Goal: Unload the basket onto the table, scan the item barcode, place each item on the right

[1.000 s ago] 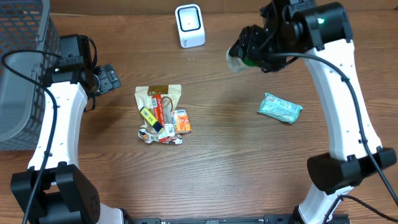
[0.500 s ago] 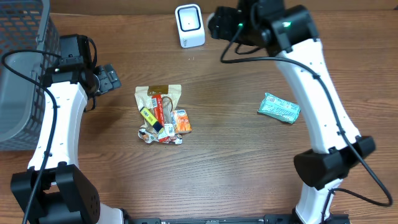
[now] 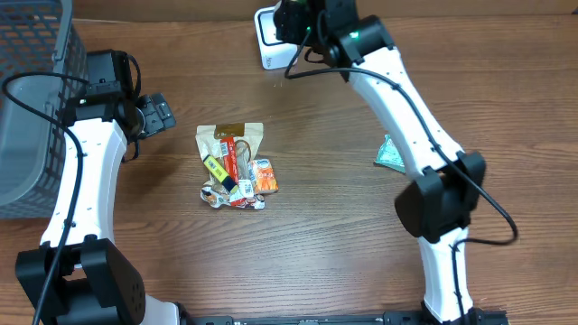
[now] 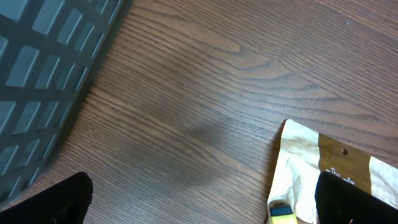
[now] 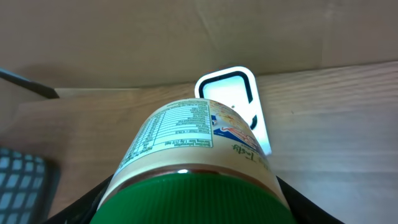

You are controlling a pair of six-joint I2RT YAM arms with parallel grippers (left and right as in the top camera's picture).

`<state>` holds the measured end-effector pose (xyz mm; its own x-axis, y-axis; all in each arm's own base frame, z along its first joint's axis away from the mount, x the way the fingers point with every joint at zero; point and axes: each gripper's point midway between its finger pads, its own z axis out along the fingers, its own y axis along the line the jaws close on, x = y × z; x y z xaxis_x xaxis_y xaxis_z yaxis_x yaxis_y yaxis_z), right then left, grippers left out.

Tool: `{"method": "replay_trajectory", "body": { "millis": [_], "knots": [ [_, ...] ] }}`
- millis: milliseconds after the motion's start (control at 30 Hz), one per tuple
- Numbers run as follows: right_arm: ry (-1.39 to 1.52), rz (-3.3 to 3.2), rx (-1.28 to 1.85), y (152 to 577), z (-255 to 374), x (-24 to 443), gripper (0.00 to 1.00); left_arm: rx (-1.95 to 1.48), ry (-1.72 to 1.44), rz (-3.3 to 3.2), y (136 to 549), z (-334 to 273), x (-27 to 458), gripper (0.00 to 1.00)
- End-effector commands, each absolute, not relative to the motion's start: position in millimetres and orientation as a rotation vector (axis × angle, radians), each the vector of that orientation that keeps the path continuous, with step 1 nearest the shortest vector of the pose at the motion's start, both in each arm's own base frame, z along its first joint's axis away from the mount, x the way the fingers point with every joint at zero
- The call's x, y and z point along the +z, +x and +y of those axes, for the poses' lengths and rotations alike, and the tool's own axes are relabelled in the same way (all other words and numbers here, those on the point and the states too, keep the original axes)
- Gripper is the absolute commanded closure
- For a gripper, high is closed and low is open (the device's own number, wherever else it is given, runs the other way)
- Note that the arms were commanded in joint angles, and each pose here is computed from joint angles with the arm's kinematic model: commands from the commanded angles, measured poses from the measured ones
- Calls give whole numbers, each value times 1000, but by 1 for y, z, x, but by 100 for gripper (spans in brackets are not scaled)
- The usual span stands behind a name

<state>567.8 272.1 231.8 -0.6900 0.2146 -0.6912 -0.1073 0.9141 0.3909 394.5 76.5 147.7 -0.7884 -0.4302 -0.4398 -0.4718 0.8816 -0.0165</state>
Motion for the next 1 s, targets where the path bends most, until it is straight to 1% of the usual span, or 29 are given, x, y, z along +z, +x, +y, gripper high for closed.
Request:
{"method": "replay_trajectory", "body": {
  "millis": [0,333,500,700,967],
  "knots": [
    [77,2224,519,584,276,227,96,125,-629,2587,398,76,159,0],
    [76,2102,565,630,298,182,96,124,-629,2587,398,76,159,0],
    [98,2028,561,651,299,163,96,125,-629,2587,398,76,159,0],
    [98,1917,601,665,306,167,96,125,-629,2587,398,76,159,0],
    [152,1884,513,673,291,168,96,125,-629,2587,398,76,159,0]
  ]
}}
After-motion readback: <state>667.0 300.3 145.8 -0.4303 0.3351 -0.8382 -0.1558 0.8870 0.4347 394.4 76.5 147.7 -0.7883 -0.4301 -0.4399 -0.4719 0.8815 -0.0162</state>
